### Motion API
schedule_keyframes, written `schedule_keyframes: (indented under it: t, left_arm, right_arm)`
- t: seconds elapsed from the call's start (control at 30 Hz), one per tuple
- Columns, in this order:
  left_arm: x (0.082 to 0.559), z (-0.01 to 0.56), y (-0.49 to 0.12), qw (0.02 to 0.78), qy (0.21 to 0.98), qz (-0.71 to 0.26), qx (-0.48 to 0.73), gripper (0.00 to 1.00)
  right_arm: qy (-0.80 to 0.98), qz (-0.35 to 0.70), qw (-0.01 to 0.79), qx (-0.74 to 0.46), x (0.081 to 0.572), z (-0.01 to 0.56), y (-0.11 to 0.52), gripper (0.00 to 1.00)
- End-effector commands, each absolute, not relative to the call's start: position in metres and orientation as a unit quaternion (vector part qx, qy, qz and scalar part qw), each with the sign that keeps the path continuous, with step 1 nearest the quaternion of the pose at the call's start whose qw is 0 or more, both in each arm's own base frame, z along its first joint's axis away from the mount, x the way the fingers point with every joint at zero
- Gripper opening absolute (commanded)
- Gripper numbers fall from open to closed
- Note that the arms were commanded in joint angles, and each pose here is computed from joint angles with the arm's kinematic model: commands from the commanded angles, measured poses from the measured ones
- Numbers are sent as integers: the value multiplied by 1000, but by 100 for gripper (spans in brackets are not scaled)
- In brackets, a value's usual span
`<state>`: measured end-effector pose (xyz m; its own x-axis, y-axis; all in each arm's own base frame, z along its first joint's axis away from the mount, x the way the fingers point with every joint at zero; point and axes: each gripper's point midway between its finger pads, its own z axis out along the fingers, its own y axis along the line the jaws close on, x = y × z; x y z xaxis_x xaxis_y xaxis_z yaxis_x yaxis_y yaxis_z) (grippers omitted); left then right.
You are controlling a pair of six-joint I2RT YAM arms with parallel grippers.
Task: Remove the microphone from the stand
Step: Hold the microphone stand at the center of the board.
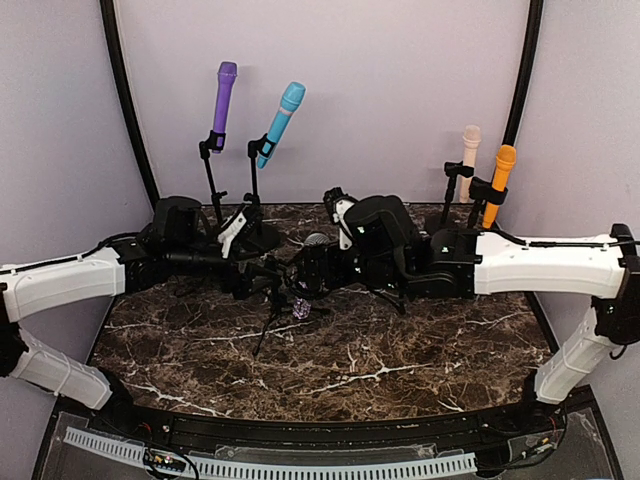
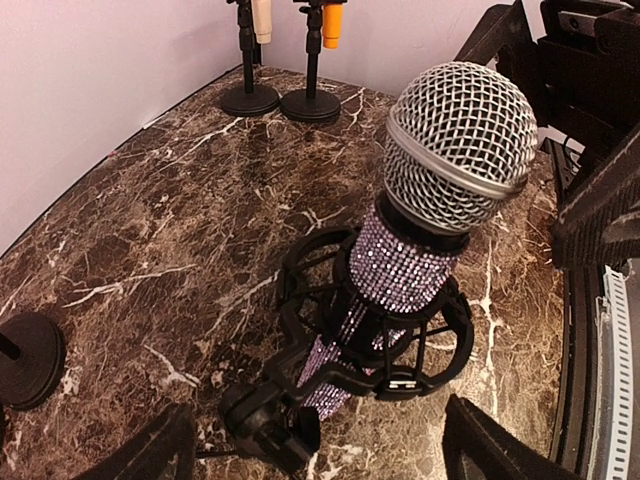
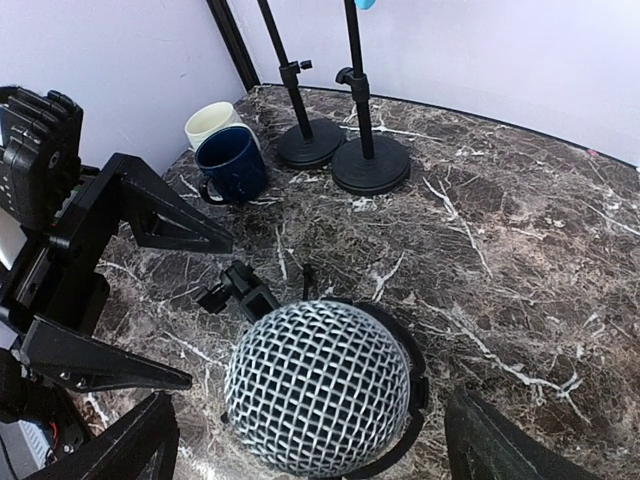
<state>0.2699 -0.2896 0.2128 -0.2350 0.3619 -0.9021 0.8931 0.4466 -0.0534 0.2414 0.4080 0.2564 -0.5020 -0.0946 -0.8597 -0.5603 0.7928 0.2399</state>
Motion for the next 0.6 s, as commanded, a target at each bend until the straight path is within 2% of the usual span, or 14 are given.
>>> schedule_keyframes:
  t: [0.0,0.1,0.2,0.33,0.57]
  left_arm:
    - [274,223,-301,445,712,-307,448,86]
    - [271,221,-303,433,714,-319,447,86]
    - [275,227,-305,445,712,-326,435,85]
    - [279,223,-303,441,720,-319,430,77]
    - [285,220,-303,441,726,-322,418,61]
  right_arm:
    - [818,249,486,-181,253,273,416,92]
    - [820,241,489,-176,258,271,419,88]
    - [821,233,492,-172,261,268,420,79]
    - [822,230,493,-170,262,265,422,70]
    - [822,226,495,-169,265,262,423,48]
